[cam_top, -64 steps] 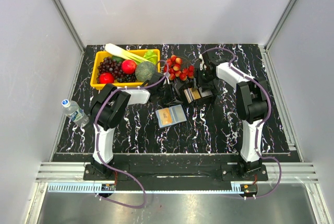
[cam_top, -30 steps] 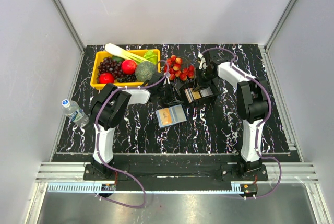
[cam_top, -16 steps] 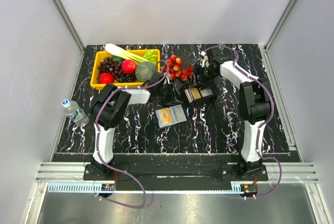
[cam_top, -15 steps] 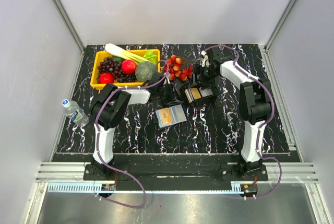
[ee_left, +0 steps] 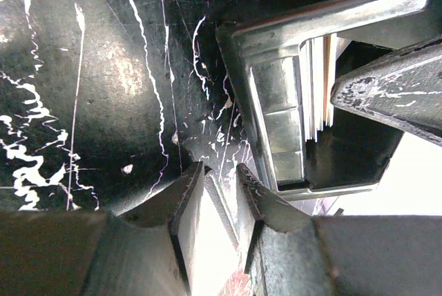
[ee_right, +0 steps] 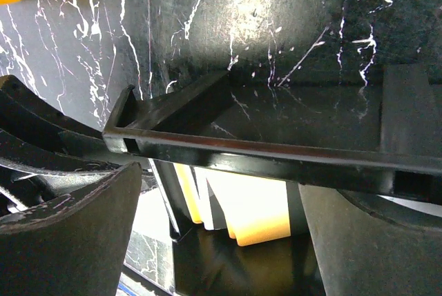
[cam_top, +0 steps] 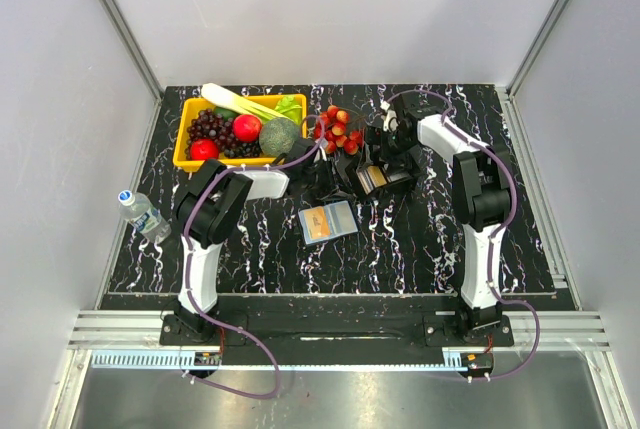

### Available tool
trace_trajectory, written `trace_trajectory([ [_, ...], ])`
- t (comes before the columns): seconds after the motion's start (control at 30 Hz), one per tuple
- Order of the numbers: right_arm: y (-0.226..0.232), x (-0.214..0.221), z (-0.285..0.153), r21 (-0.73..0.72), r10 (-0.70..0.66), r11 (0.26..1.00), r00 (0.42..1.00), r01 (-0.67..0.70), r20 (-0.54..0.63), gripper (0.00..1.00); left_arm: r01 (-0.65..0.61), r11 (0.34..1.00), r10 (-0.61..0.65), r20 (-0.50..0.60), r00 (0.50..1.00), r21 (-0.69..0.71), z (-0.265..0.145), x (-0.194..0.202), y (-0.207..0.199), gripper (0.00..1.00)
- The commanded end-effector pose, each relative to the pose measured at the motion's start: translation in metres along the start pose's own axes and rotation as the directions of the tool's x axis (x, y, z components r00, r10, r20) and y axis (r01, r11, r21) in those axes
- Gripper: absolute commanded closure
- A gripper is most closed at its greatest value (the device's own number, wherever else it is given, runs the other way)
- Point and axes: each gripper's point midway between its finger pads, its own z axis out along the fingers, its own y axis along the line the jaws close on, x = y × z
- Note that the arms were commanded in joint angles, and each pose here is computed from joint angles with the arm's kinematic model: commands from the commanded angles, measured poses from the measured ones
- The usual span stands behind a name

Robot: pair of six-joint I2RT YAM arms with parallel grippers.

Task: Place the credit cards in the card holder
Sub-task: Pick up the credit card from the storage box.

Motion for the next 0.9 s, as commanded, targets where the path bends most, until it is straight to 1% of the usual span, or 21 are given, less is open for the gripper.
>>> trace_trajectory([
  [0.0, 0.008, 0.019, 0.014, -0.044, 0.008, 0.999, 0.997, -0.012, -0.073, 0.01, -0.034, 0.998, 0.033, 0.025, 0.999, 0.045, 0.004, -0.012, -0.013, 0.71],
  [0.2, 0.035, 0.035, 0.020, -0.129, -0.029, 0.991, 0.993, 0.014, -0.115, 0.01, -0.029, 0.998, 0.027, 0.024, 0.999, 0.048, 0.005, -0.012, -0.013, 0.71],
  [0.37, 0.060, 0.041, 0.013, -0.231, -0.034, 0.973, 0.991, 0.003, -0.131, 0.01, -0.027, 0.998, 0.026, 0.028, 0.999, 0.049, 0.004, -0.013, -0.014, 0.71],
  [0.5, 0.065, 0.037, 0.008, -0.243, -0.022, 0.970, 0.994, -0.006, -0.109, 0.01, -0.028, 0.999, 0.027, 0.030, 0.999, 0.047, 0.004, -0.013, -0.013, 0.71],
  [0.57, 0.074, 0.036, 0.001, -0.283, -0.029, 0.959, 0.994, -0.002, -0.108, 0.00, -0.026, 0.999, 0.025, 0.031, 0.999, 0.048, 0.003, -0.013, -0.014, 0.72],
  [0.63, 0.082, 0.036, -0.005, -0.314, -0.032, 0.949, 0.994, -0.004, -0.109, 0.06, -0.029, 0.998, 0.027, 0.034, 0.999, 0.049, 0.002, -0.013, -0.015, 0.72],
  [0.73, 0.081, 0.036, -0.009, -0.304, -0.043, 0.953, 0.993, 0.008, -0.109, 0.07, -0.027, 0.998, 0.025, 0.039, 0.999, 0.048, 0.002, -0.014, -0.016, 0.71],
  [0.8, 0.071, 0.038, -0.006, -0.248, -0.045, 0.969, 0.992, 0.014, -0.120, 0.07, -0.028, 0.998, 0.025, 0.045, 0.999, 0.051, 0.000, -0.016, -0.017, 0.71],
  [0.87, 0.067, 0.040, -0.004, -0.236, -0.052, 0.971, 0.990, 0.021, -0.127, 0.06, -0.027, 0.998, 0.025, 0.044, 0.999, 0.051, 0.001, -0.016, -0.019, 0.72],
])
